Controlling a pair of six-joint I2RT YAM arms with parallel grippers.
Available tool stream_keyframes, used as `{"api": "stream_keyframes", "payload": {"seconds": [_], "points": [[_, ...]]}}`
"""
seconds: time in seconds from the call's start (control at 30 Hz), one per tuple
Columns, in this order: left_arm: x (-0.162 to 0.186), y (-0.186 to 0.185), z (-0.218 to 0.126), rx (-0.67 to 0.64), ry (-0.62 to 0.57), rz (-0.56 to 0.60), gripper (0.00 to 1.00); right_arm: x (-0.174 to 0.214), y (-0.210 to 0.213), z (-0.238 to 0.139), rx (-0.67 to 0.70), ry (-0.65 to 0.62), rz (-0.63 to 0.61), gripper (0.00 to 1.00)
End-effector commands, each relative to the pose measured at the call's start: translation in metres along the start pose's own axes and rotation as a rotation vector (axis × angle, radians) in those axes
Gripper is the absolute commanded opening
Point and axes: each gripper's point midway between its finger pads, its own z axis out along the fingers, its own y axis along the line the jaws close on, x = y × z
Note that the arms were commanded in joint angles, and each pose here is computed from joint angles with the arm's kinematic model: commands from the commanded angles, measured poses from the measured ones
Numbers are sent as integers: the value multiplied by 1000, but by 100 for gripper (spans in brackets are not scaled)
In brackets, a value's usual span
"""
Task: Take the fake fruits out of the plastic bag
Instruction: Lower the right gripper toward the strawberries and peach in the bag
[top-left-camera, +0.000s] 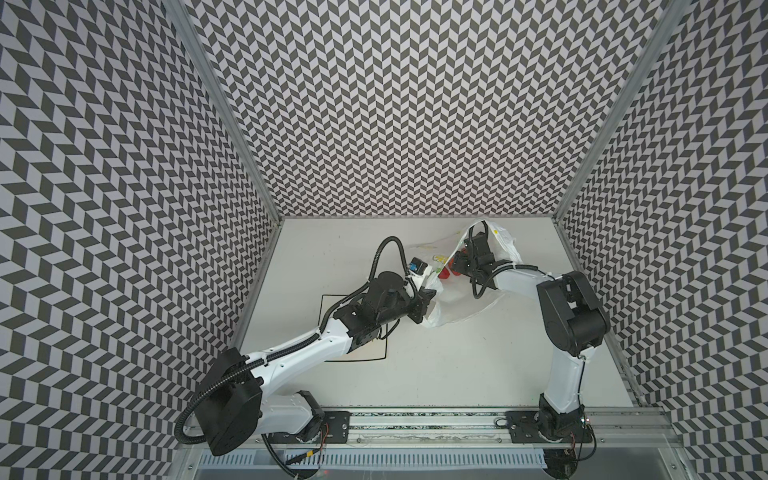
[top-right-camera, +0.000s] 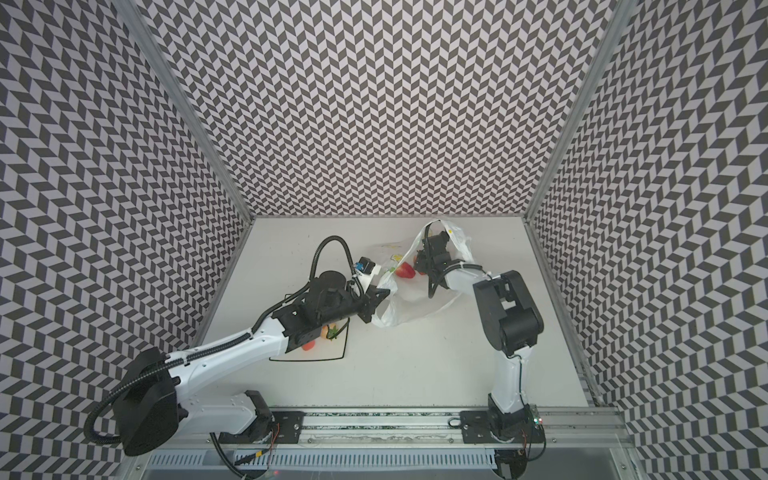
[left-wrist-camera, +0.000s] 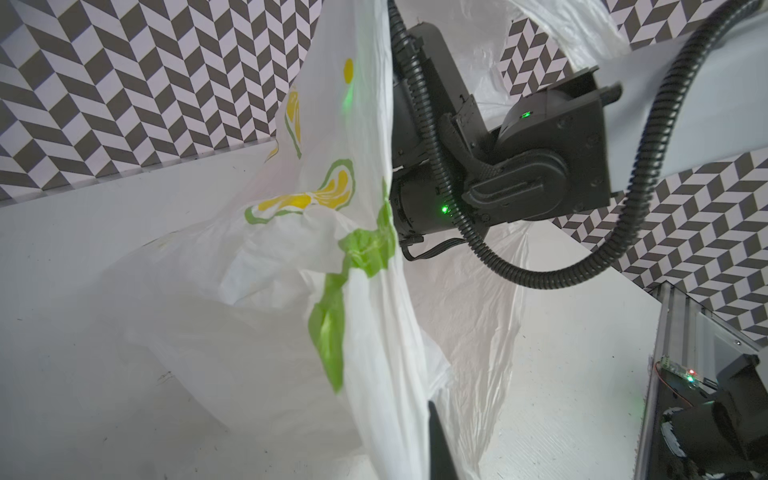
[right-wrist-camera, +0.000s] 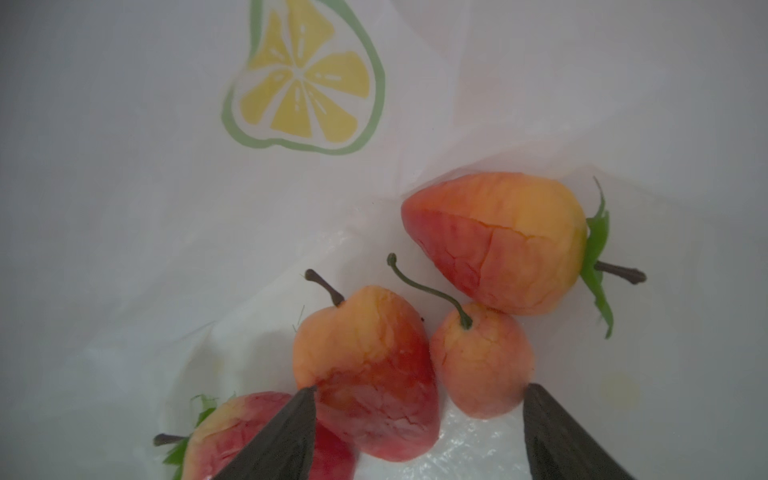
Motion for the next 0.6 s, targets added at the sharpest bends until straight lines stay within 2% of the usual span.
{"api": "stream_keyframes", "payload": {"seconds": [0.0, 0.2, 0.33, 0.43, 0.57], "points": [[-9, -4, -4, 2, -22, 19, 0, 3, 2, 11, 16, 0, -45, 75], [-10, -4, -5, 3, -24, 19, 0, 6, 11, 22, 16, 23, -80, 76], [-11, -4, -7, 3, -27, 20, 0, -2, 16, 17, -1, 8, -51, 76], [-14, -4, -8, -3, -37, 14, 0, -19, 14, -4, -21, -34, 64, 75], [-19, -6, -9, 8, -56, -3, 0, -31, -9, -25, -3, -84, 291, 70]]}}
